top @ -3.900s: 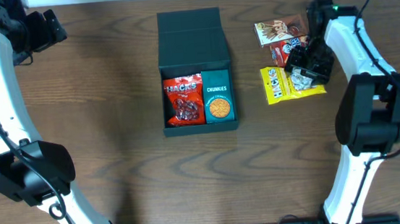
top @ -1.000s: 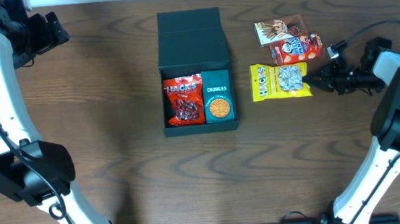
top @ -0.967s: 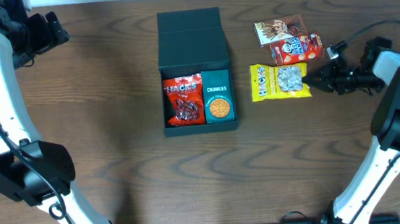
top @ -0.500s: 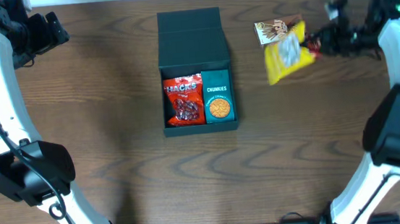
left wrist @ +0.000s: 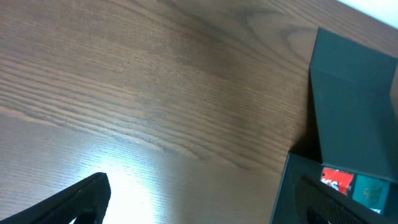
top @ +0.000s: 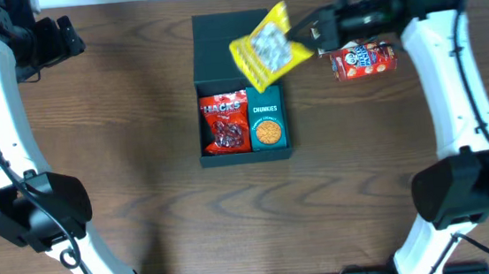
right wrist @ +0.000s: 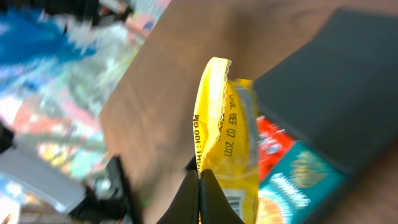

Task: Pack container
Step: 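Lift the yellow bag and carry it over the black box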

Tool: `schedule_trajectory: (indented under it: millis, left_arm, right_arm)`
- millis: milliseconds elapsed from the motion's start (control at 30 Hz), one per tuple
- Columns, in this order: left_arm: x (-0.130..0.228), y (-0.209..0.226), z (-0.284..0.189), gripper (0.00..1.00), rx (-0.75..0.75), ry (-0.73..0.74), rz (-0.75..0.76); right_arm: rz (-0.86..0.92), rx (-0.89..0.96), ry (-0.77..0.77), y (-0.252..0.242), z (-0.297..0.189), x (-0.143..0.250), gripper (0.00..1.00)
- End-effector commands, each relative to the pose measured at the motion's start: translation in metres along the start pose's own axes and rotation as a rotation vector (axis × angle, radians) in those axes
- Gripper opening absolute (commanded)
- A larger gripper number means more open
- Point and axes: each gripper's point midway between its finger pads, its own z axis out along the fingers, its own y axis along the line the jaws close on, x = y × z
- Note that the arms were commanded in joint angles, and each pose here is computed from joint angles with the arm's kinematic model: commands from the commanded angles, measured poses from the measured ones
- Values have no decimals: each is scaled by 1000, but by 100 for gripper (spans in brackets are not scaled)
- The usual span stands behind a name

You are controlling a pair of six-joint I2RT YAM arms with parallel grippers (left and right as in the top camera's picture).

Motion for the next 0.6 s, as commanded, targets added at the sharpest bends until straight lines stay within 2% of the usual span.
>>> schedule_trajectory:
  millis: [0,267,567]
  left_arm:
    - [0,1,-1,95,-5,-1,55]
    - [0,1,-1,95,-4,-1,88]
    - [0,1,-1,95,-4,-1,111]
  right_arm:
    - [-97,-60,48,25,17,8,1]
    - [-173,-84,276,53,60,61,1]
    - [-228,-89,427,46,76,95,1]
